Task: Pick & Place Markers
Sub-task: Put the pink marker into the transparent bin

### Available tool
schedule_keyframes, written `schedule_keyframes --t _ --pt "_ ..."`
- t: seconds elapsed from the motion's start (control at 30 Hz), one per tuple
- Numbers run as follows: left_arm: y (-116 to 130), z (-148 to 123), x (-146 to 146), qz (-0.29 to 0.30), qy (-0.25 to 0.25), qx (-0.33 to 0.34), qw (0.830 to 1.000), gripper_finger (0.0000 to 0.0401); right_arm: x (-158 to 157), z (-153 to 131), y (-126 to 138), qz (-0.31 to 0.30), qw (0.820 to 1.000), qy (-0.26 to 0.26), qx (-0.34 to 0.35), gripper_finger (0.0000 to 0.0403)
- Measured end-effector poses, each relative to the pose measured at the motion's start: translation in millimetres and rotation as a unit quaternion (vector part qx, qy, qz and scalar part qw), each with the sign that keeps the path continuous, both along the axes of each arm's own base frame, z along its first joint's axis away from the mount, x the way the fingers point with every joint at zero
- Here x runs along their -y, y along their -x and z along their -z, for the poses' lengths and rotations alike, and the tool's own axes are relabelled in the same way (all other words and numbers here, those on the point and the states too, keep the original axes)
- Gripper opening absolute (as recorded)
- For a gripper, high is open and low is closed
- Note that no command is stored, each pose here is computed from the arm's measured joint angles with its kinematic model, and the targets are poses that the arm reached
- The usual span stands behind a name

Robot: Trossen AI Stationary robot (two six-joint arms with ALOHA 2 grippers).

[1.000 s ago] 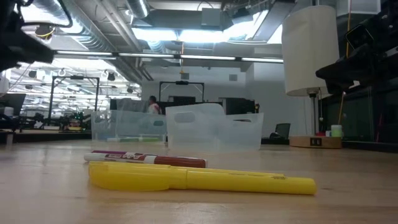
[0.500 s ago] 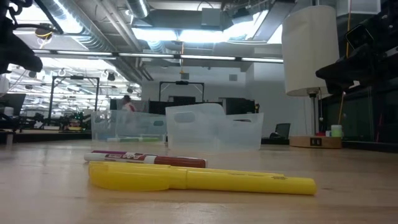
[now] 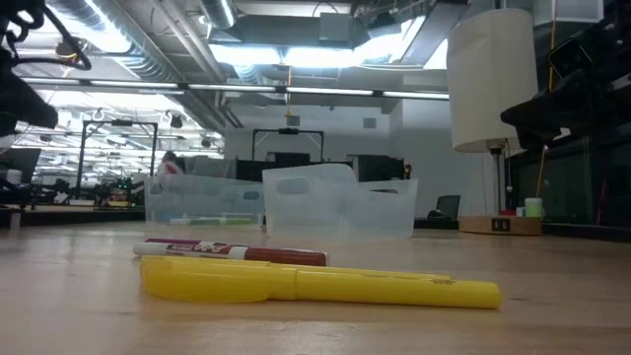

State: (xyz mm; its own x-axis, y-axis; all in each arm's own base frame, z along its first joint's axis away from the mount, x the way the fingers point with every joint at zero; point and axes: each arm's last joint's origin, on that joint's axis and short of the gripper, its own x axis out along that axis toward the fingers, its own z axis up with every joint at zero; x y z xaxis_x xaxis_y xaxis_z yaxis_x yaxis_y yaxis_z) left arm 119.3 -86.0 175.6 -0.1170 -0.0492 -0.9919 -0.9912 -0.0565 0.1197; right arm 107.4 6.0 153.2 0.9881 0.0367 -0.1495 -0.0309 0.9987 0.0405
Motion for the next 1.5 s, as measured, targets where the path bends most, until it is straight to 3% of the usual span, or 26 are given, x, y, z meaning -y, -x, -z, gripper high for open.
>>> schedule_keyframes --t 0.53,1.0,1.5 --pt "13 37 -9 0.002 0.015 0.032 0.999 0.024 0 0 0 0.0 1.0 0.0 0.0 0.004" --pt "16 44 -12 0.001 0.021 0.043 0.999 0.021 0 0 0 0.0 1.0 0.0 0.0 0.004" --pt "14 43 -11 0.008 0.034 0.064 0.997 0.0104 0 0 0 0.0 1.0 0.0 0.0 0.004"
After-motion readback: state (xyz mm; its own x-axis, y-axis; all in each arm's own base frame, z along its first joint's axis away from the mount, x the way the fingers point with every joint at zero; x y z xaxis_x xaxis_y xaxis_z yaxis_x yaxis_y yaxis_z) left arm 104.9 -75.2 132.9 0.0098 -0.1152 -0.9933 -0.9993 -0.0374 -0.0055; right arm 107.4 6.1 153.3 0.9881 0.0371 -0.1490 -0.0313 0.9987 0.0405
